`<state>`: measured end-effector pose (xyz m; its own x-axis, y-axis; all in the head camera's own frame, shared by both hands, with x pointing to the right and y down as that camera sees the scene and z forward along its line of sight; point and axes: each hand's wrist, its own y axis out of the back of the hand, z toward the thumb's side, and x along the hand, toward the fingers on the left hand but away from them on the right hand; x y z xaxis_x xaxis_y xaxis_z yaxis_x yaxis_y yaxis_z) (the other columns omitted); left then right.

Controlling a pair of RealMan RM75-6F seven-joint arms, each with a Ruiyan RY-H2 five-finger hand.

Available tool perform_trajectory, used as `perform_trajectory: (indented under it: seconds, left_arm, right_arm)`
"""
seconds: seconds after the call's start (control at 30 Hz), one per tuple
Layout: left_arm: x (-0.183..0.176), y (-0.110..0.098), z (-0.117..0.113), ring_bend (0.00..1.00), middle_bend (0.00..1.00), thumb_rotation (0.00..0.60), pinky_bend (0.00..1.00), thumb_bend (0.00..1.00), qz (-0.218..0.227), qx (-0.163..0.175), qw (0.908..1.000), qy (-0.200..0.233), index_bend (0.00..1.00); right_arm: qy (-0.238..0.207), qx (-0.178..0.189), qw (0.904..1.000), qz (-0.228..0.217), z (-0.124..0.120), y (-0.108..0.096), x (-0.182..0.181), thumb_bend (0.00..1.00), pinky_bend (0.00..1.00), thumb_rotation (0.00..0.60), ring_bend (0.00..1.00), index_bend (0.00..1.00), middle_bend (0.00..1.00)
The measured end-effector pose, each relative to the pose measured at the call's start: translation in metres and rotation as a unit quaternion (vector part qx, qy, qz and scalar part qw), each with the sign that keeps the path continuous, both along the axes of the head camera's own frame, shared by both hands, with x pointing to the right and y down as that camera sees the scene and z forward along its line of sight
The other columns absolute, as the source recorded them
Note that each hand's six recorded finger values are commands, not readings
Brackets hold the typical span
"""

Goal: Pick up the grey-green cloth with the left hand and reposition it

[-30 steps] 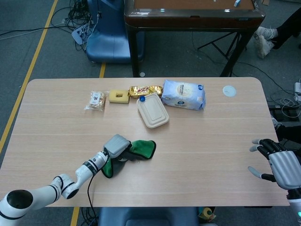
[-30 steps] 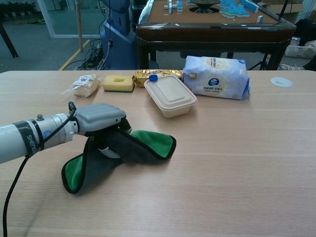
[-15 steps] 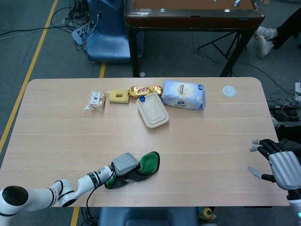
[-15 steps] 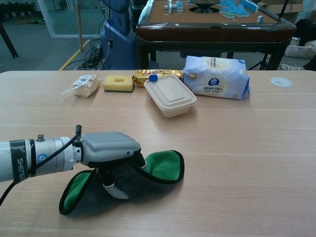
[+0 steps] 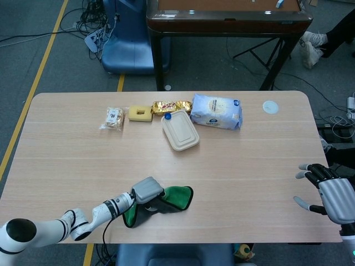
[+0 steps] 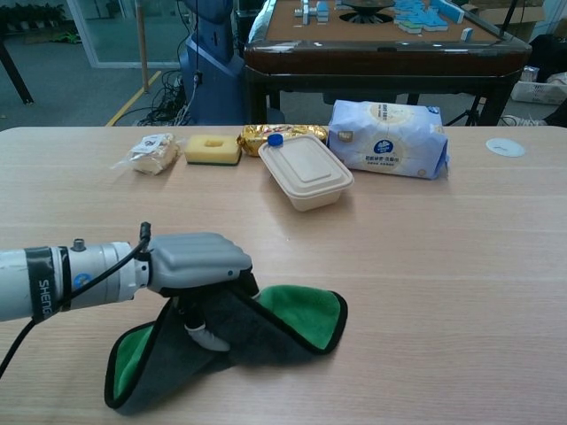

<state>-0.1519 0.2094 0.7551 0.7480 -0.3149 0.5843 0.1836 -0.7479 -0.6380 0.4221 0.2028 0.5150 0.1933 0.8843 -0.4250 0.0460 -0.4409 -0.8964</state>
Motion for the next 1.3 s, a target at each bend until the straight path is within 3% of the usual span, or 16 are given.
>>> perform_trajectory:
  seconds: [0.33, 0.77, 0.9, 1.03, 1.3]
  left_arm:
    - [-0.022, -0.042, 0.017, 0.71, 0.72, 0.6, 0.99, 0.29, -0.059, 0.059, 0.9957, -0.04, 0.67]
    - [-0.063, -0.082, 0.031, 0.71, 0.72, 0.6, 0.99, 0.29, -0.103, 0.139, 0.9789, -0.109, 0.67]
    - [-0.064, -0.081, 0.03, 0.71, 0.72, 0.6, 0.99, 0.29, -0.114, 0.125, 0.9804, -0.101, 0.67]
    - [-0.06, -0.072, 0.028, 0.71, 0.72, 0.6, 0.99, 0.29, -0.116, 0.085, 0.9866, -0.077, 0.67]
    - [-0.039, -0.036, 0.019, 0.71, 0.72, 0.6, 0.98, 0.29, -0.069, 0.02, 0.9968, -0.035, 0.67]
  right_arm:
    - [0.0, 0.001, 1.0, -0.002, 0.0, -0.001, -0.001, 0.23, 0.32, 0.6, 0.23, 0.4, 0.29]
    - [0.0, 0.003, 1.0, -0.004, -0.002, -0.001, -0.003, 0.23, 0.32, 0.6, 0.23, 0.4, 0.29]
    - [0.0, 0.002, 1.0, -0.005, -0.001, -0.001, -0.004, 0.23, 0.32, 0.6, 0.23, 0.4, 0.29]
    - [-0.001, 0.003, 1.0, -0.006, -0.001, -0.001, -0.005, 0.23, 0.32, 0.6, 0.23, 0.4, 0.29]
    - [-0.001, 0.004, 1.0, -0.005, -0.002, -0.001, -0.004, 0.23, 0.32, 0.6, 0.23, 0.4, 0.29]
